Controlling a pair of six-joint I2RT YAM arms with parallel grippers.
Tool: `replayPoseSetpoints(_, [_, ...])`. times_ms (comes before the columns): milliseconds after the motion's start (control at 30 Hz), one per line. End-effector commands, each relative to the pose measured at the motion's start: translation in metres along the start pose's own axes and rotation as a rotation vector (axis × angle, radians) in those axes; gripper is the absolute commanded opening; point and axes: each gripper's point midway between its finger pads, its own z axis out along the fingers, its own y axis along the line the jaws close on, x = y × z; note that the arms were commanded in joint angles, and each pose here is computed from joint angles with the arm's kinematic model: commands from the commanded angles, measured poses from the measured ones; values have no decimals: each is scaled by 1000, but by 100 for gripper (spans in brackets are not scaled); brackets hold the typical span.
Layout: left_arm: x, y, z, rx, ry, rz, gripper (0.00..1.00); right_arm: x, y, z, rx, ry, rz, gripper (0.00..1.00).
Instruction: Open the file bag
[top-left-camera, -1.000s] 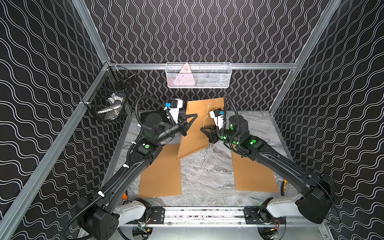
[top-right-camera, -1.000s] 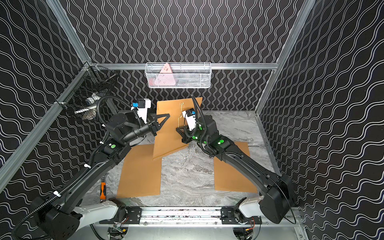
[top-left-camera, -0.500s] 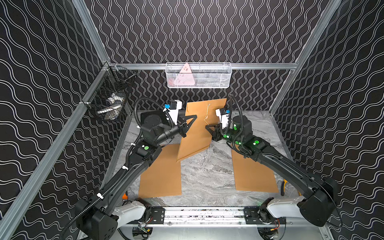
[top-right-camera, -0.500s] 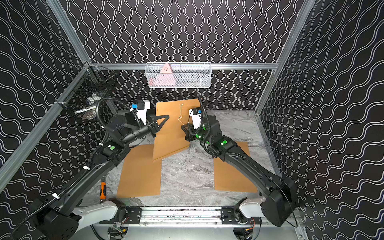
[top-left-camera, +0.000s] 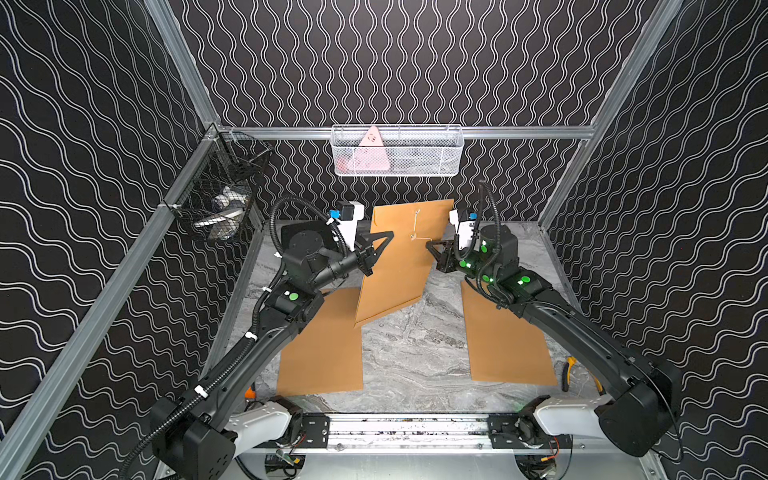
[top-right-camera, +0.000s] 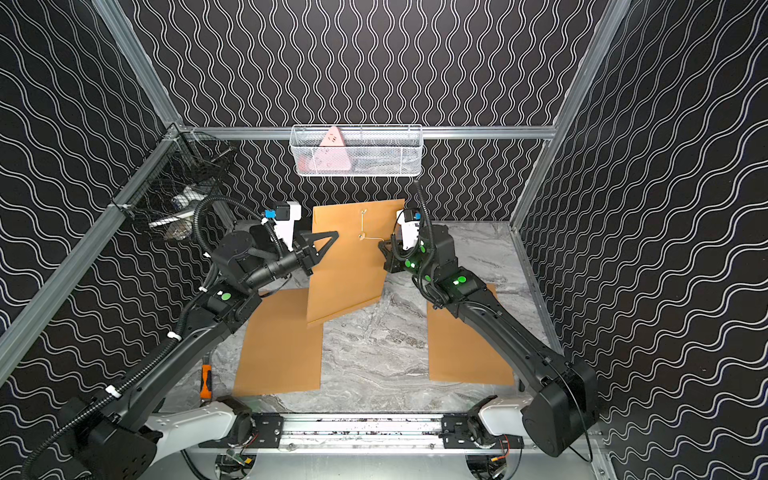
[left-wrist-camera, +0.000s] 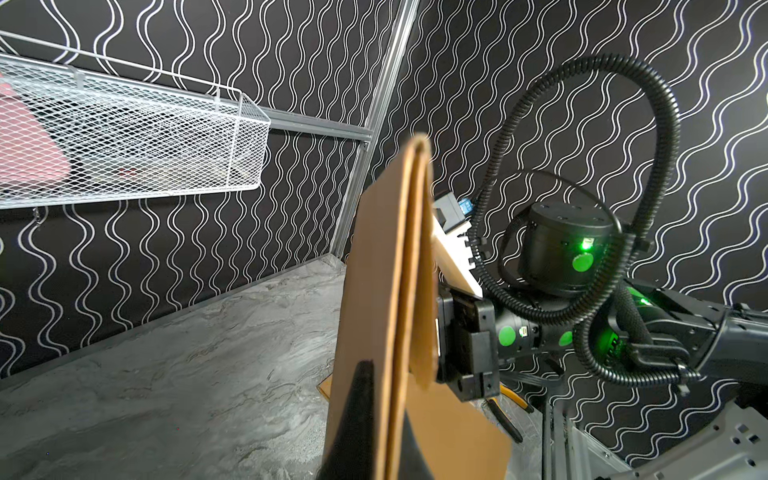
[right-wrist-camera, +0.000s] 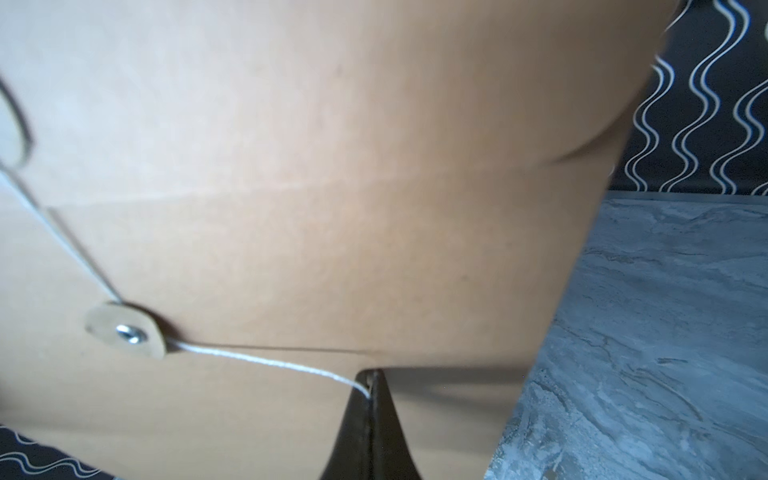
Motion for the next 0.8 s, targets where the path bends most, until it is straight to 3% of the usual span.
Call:
replayPoseSetpoints(0, [-9,-6,-2,25,-34,24,0,-13,4,-5,-14,-21,-21,0])
replayPoseSetpoints(767, [24,4,2,29,20,-28,0,-44,40,-14,-137,-25,-64,0])
